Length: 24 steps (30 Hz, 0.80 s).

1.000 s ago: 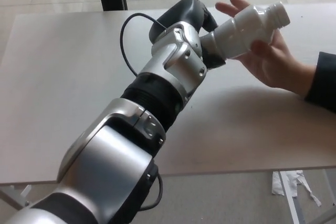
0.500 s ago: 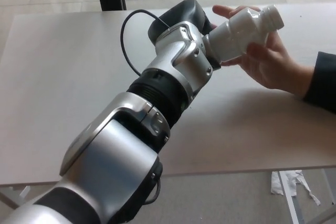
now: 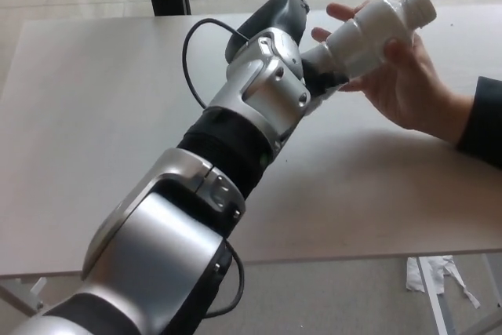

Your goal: Pick up a bottle and hand it

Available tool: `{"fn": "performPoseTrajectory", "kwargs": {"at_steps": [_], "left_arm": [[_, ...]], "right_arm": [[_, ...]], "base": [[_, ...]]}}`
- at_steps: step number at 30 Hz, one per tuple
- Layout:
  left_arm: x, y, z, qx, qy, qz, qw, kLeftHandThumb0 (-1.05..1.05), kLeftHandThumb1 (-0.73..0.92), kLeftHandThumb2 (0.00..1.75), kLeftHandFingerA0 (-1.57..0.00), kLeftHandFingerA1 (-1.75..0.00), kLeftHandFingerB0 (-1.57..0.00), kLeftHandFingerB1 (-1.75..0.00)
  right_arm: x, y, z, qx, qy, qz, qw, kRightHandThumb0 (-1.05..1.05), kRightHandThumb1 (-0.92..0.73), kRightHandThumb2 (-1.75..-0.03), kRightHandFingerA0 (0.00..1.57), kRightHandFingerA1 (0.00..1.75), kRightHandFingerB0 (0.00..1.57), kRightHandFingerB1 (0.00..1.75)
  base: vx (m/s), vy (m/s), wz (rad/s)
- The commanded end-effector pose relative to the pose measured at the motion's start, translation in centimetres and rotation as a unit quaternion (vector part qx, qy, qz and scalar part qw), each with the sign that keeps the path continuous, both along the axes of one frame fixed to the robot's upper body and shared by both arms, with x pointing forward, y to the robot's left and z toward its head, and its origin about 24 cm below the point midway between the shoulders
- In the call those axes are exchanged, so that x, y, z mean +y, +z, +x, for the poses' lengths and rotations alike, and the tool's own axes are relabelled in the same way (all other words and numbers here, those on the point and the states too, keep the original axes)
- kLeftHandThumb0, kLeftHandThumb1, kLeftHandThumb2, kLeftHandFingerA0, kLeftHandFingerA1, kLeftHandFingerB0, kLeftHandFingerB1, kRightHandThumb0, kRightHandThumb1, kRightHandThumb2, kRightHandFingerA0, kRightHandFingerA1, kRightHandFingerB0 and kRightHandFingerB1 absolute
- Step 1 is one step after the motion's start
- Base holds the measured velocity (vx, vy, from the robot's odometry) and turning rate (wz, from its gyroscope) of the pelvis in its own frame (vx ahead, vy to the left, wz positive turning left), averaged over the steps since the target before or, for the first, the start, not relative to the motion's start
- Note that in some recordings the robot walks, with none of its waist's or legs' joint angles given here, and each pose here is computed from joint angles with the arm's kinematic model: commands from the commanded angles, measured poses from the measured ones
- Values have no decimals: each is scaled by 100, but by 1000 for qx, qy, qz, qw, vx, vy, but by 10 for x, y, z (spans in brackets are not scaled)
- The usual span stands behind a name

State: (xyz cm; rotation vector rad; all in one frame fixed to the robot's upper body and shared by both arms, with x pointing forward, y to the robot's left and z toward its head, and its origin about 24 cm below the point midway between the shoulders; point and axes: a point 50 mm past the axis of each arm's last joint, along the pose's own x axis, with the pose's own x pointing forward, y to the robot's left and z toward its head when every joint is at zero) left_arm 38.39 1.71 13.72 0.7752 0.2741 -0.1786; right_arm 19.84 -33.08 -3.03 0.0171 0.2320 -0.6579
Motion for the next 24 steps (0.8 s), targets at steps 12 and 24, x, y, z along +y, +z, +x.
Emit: {"fn": "performPoseTrajectory", "kwargs": {"at_steps": [12,24], "left_arm": [[261,3,-164,-153,95,-107,978,-74,48,88,0,-39,0,-14],[438,-24,-317,-162,501,-107,843,-74,63,59,0,-83,0,-39]], "right_arm": [[-51,11,-28,33,-64,-16,997,-105,-43,-115,157,170,49,117],[-71,11,-52,76,-77,-64,992,-105,-45,-117,157,175,36,107]], "base": [[0,0,0],[0,0,0]]}}
